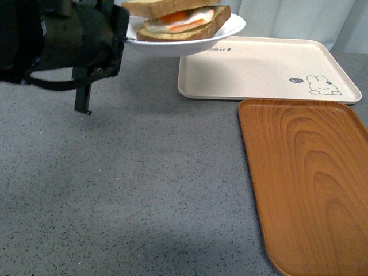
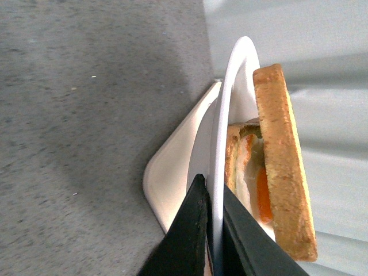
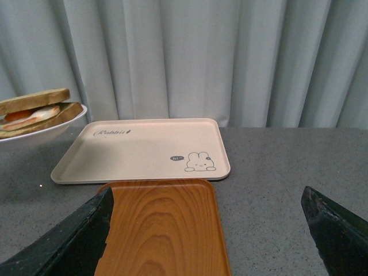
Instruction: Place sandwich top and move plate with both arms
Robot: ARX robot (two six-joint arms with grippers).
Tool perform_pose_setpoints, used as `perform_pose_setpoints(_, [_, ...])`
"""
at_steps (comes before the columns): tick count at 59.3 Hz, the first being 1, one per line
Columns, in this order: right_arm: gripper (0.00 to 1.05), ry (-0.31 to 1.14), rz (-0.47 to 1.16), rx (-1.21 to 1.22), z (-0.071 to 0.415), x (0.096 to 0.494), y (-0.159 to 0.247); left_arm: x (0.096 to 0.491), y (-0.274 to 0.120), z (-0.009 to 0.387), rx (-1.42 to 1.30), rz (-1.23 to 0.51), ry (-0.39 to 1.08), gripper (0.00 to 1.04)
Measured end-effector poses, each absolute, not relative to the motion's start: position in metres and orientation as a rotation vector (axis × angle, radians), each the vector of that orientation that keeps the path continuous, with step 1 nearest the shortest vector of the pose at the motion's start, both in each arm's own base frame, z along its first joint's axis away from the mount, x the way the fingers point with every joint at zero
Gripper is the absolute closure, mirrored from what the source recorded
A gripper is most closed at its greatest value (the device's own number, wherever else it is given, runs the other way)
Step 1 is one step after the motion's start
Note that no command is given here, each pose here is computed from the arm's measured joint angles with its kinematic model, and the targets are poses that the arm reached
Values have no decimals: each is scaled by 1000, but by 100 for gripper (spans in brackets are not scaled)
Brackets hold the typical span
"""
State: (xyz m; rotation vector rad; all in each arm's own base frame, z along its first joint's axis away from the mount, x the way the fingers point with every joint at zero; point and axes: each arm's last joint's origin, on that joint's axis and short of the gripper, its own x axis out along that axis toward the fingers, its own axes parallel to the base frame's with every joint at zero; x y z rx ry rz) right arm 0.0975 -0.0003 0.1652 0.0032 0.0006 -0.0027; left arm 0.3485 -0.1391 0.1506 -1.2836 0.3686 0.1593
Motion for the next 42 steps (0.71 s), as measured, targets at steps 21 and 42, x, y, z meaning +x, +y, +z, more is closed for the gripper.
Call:
perform_pose_setpoints(21, [9, 1, -3, 3, 165, 98, 0, 420, -190, 145, -1153, 151, 413, 101])
perform_pose_setpoints(42, [9, 1, -3, 3, 165, 98, 0, 456, -211, 124, -1057, 174, 442, 101])
